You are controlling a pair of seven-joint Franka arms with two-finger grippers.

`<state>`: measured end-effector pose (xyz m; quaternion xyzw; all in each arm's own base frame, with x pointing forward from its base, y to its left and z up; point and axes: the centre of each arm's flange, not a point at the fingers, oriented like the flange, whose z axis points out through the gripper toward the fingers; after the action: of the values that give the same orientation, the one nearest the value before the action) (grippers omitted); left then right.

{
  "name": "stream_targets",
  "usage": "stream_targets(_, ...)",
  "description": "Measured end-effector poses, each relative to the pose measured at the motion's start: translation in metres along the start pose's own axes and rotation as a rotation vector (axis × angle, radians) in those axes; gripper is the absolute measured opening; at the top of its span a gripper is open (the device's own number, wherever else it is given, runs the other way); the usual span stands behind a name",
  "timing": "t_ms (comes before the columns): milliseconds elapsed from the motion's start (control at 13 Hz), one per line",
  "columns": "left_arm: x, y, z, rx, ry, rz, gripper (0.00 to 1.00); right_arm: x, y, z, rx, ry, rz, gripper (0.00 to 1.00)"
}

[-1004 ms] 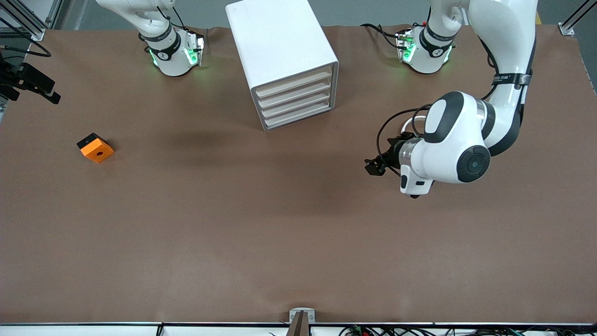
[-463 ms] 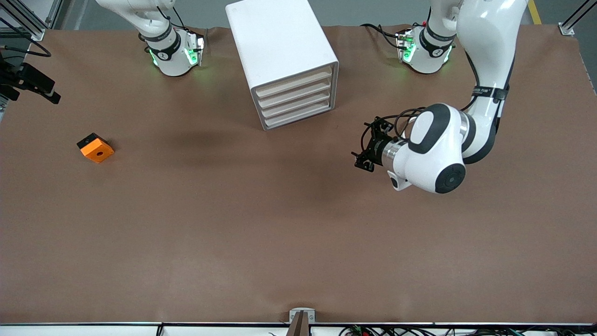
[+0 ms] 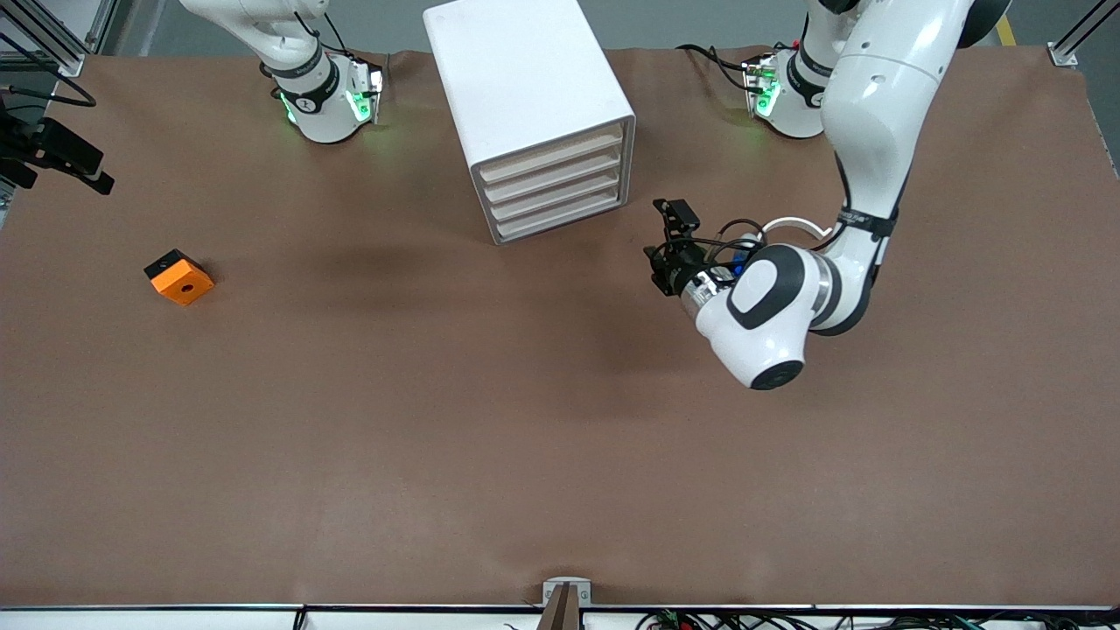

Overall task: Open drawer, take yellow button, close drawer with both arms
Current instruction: 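Move the left gripper toward the white cabinet's drawer handle, then grasp the drawer front with the left gripper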

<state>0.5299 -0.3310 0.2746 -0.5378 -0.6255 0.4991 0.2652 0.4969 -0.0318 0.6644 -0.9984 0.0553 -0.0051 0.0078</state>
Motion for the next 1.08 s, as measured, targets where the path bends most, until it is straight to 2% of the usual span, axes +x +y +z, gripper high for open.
stream_targets(154,-0.015,-0.007,0.023,0.094,0.018,-0.026,1.00,0.000,0.000,0.000,0.000,0.000,0.001,1.00)
stream_targets(386,-0.036,-0.019,0.054,0.179,0.045,-0.021,1.00,0.000,0.000,0.000,0.000,-0.001,0.001,1.00)
stream_targets(463,-0.039,-0.017,0.062,0.202,0.042,-0.022,0.93,0.000,0.000,0.000,0.000,-0.001,0.001,1.00)
stream_targets(540,-0.040,-0.013,0.070,0.218,0.045,-0.027,0.93,0.000,0.000,0.000,0.000,-0.001,0.001,1.00)
stream_targets(695,-0.041,-0.003,0.088,0.248,0.062,-0.040,0.73,0.000,0.000,0.001,0.000,-0.002,0.001,1.00)
stream_targets(772,-0.041,0.002,0.097,0.262,0.072,-0.049,0.72,0.000,0.000,0.001,0.000,-0.002,0.001,1.00)
stream_targets(849,-0.040,0.006,0.106,0.277,0.081,-0.058,0.62,0.000,0.000,0.001,0.000,-0.003,0.001,1.00)
stream_targets(926,-0.038,0.009,0.115,0.291,0.091,-0.068,0.57,0.000,0.000,0.001,0.000,-0.004,0.001,1.00)
stream_targets(1081,-0.036,0.011,0.130,0.323,0.097,-0.085,0.56,0.000,0.000,0.004,0.000,-0.010,0.000,1.00)
